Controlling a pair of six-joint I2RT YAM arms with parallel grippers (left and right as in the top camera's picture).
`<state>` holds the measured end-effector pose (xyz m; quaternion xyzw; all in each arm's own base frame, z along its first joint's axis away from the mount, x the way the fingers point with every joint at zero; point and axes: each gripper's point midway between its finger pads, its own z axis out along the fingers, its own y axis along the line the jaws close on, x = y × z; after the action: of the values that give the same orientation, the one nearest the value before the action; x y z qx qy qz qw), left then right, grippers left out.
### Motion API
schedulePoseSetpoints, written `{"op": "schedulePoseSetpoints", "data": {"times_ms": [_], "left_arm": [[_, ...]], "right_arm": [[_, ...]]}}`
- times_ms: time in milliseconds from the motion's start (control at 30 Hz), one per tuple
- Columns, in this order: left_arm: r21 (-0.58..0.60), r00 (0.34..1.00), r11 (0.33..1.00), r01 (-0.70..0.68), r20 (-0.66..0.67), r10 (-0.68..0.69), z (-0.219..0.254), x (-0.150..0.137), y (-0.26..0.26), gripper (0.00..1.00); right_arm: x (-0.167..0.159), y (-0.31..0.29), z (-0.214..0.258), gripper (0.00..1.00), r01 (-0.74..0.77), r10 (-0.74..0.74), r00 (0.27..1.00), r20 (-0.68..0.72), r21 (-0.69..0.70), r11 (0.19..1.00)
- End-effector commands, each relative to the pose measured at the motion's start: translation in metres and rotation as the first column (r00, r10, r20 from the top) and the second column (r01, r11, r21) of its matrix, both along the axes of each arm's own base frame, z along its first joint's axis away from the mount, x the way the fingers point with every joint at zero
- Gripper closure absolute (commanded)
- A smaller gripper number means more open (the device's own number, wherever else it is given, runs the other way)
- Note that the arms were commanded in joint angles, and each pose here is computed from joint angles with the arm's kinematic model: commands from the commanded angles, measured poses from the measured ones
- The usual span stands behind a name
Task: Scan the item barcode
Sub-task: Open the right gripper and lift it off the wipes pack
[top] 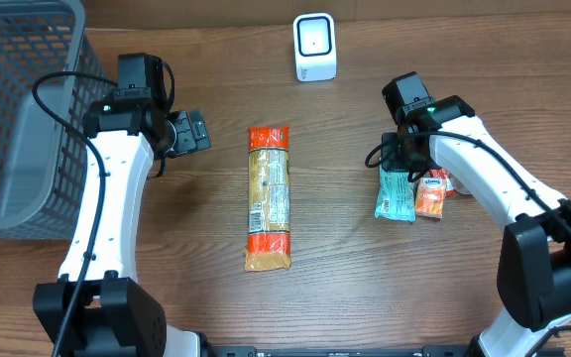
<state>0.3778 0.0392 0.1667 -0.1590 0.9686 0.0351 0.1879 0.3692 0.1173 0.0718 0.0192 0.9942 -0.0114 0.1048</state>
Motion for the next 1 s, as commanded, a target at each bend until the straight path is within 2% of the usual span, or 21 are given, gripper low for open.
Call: {"op": "schedulePoseSetpoints", "data": {"times_ms": [0,333,600,733,867,967], "left_arm": [[-0.001,1.0,1.0,0.008,-0.014,-0.008,-0.004,-0.001,0.001,0.0],[-0.001,1.0,1.0,0.008,-0.014,-0.008,-0.004,-0.001,0.001,0.0],[-0.001,1.0,1.0,0.008,-0.014,-0.008,-0.004,-0.001,0.001,0.0],[-0.001,1.0,1.0,0.008,-0.014,-0.008,-0.004,-0.001,0.001,0.0],[-0.001,1.0,1.0,0.008,-0.014,-0.008,-0.004,-0.001,0.001,0.0],[-0.001,1.0,1.0,0.008,-0.014,-0.008,-0.004,-0.001,0.001,0.0]], "right_arm": [[0.005,-0.005,0.008,0.94,0.004,-0.002,0.999,0.04,-0.037,0.999],[-0.005,-0.01,-0.027,0.92,0.004,-0.003,1.0,0.031,-0.04,0.999],[-0.006,-0.01,-0.065,0.92,0.005,-0.004,0.994,0.108,-0.011,1.0],[-0.009,-0.011,-0.065,0.92,0.005,-0.004,0.995,0.098,-0.015,1.0],[-0.002,-0.008,-0.046,0.86,0.005,-0.004,0.994,0.11,-0.01,1.0],[0.004,-0.006,-0.024,0.76,0.005,-0.004,0.992,0.125,-0.004,1.0]]}}
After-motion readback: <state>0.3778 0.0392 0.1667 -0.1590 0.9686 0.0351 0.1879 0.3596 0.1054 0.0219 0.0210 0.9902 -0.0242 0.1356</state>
